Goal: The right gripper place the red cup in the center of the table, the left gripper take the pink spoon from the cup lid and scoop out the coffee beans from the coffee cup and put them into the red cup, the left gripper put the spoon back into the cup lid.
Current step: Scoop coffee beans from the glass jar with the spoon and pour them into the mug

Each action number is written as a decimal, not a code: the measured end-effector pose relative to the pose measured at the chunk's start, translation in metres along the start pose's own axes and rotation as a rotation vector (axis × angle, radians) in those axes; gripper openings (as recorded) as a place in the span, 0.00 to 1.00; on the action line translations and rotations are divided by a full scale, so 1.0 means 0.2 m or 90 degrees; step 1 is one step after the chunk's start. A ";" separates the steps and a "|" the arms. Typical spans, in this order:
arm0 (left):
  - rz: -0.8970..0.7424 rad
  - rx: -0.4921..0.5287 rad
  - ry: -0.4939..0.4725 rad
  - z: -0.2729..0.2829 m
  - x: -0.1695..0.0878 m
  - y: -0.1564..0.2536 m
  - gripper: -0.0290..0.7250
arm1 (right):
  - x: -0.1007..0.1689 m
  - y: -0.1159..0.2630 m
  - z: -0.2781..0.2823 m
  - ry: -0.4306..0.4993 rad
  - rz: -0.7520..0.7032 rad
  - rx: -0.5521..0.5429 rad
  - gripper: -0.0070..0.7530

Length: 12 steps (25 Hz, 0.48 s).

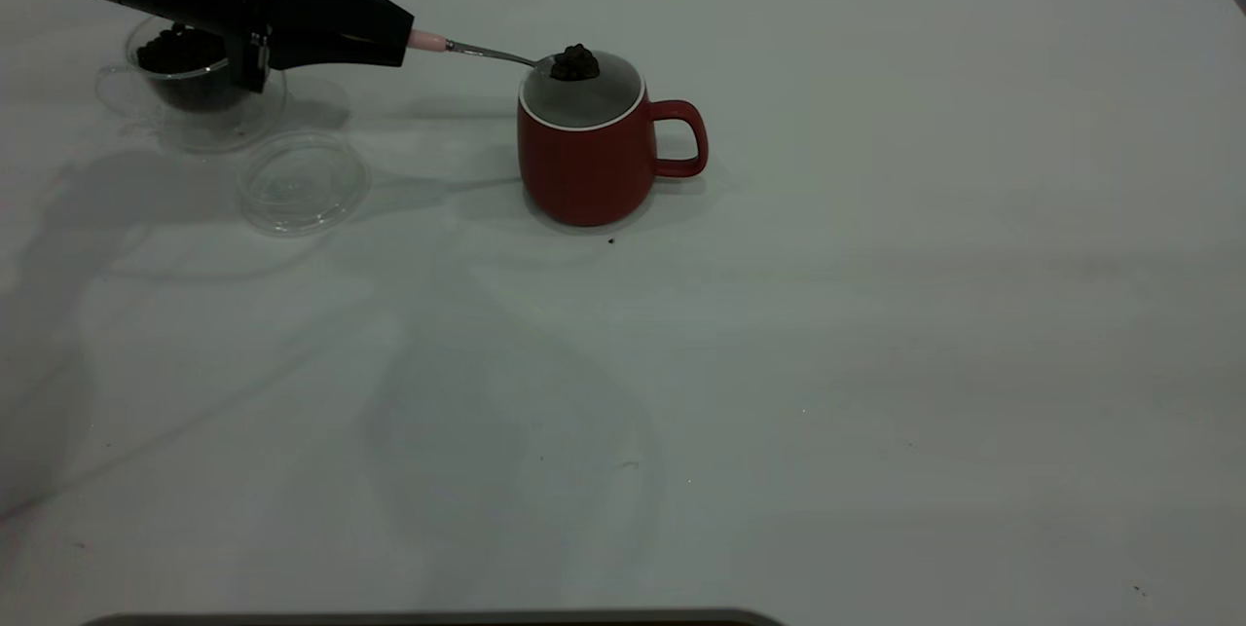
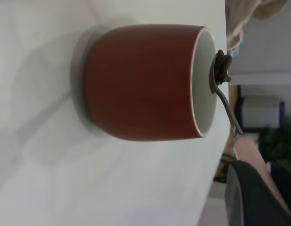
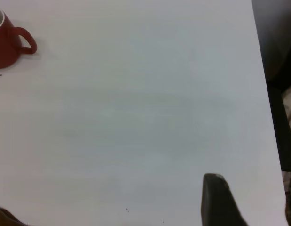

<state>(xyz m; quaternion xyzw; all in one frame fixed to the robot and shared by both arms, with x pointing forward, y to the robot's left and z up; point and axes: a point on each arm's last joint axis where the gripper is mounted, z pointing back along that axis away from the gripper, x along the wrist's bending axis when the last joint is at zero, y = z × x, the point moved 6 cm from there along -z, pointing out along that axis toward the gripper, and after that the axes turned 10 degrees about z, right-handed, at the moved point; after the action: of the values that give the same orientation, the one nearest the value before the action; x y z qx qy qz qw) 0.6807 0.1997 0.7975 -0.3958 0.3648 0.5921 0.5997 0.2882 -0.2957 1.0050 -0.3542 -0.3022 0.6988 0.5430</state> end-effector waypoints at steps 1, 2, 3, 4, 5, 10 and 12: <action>-0.020 0.000 0.000 0.00 0.00 0.00 0.20 | 0.00 0.00 0.00 0.000 0.000 0.000 0.50; -0.041 0.000 0.000 0.00 0.00 0.00 0.20 | 0.00 0.00 0.00 0.000 0.000 0.000 0.50; -0.060 0.000 0.000 0.00 0.00 0.00 0.20 | 0.00 0.00 0.00 0.000 0.000 0.000 0.50; -0.086 0.001 0.000 0.00 0.00 0.00 0.20 | 0.00 0.00 0.00 0.000 0.000 0.000 0.50; -0.114 0.001 0.000 0.00 0.00 0.00 0.20 | 0.00 0.00 0.00 0.000 0.000 0.000 0.50; -0.277 -0.008 -0.015 0.00 0.01 -0.01 0.20 | 0.00 0.00 0.00 0.000 0.000 0.000 0.50; -0.364 -0.013 -0.029 0.00 0.03 -0.02 0.20 | 0.00 0.00 0.00 0.000 0.000 0.000 0.50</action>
<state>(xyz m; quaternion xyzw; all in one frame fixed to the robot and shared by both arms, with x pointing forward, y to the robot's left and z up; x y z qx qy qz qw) 0.6857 0.2022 0.7927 -0.4756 0.2189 0.4112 0.7462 0.2882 -0.2957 1.0050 -0.3542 -0.3022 0.6988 0.5430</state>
